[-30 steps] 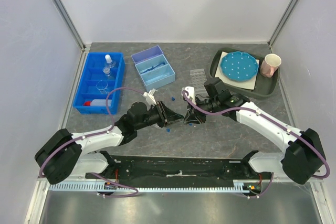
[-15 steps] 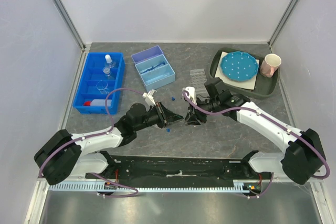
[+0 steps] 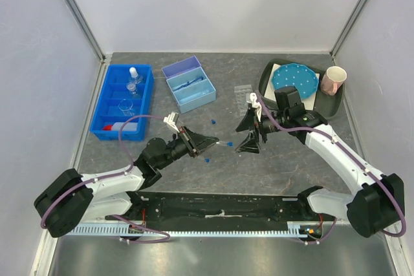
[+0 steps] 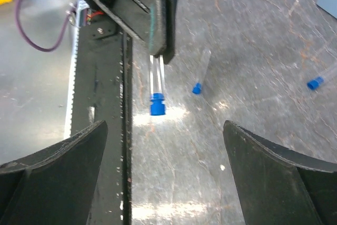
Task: Organize the chemistry lab equipment
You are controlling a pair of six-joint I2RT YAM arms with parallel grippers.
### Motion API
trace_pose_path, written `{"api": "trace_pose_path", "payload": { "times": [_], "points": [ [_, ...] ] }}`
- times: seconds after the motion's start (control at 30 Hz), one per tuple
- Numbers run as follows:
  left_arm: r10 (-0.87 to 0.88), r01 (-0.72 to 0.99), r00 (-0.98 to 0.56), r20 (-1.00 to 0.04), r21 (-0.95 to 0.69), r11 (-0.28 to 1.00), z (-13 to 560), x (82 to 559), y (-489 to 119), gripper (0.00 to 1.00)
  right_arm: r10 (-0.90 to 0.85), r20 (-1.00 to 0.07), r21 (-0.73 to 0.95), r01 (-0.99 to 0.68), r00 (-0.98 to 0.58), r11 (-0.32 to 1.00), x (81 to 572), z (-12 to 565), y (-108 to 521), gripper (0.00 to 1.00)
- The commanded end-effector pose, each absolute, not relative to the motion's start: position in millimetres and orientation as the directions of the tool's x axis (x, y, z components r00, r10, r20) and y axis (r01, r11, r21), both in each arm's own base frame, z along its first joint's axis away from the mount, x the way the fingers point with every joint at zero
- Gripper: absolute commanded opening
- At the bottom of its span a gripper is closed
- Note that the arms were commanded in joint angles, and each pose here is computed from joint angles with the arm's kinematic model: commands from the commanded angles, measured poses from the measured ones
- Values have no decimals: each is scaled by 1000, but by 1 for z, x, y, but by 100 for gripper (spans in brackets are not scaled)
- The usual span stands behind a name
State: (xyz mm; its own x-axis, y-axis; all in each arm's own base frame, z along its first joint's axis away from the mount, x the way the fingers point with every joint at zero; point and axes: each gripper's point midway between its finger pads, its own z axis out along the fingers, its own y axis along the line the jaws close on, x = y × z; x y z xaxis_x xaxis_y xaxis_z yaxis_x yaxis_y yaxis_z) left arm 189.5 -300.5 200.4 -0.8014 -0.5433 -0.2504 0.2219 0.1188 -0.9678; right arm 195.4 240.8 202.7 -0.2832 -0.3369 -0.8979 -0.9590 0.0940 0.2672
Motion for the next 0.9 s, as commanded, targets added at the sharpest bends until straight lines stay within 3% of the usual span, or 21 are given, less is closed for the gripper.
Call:
{"api": "trace_pose_path", "payload": {
  "times": [0.0,0.23,0.5,0.67,0.87],
  "points": [
    [-662,291,-727,-183,-955,-56,253,198,-286,2,-241,-933,284,-958,-269,-30,189,245,255,98],
    [-730,323,-675,-108,-933,-160,280,204,-270,2,-208,-924,330,-944,-320,-13,199,270,290,98],
    [-752,335,-653,-87,-924,-184,288,204,-262,2,-114,-884,454,-891,-453,22,211,294,312,96],
    [-763,341,-642,-77,-920,-193,291,203,-256,2,-66,-853,519,-855,-518,1,211,304,318,86],
    [-771,335,-633,-72,-923,-189,287,204,-253,2,-52,-828,559,-829,-558,-16,208,303,320,64]
  ]
}}
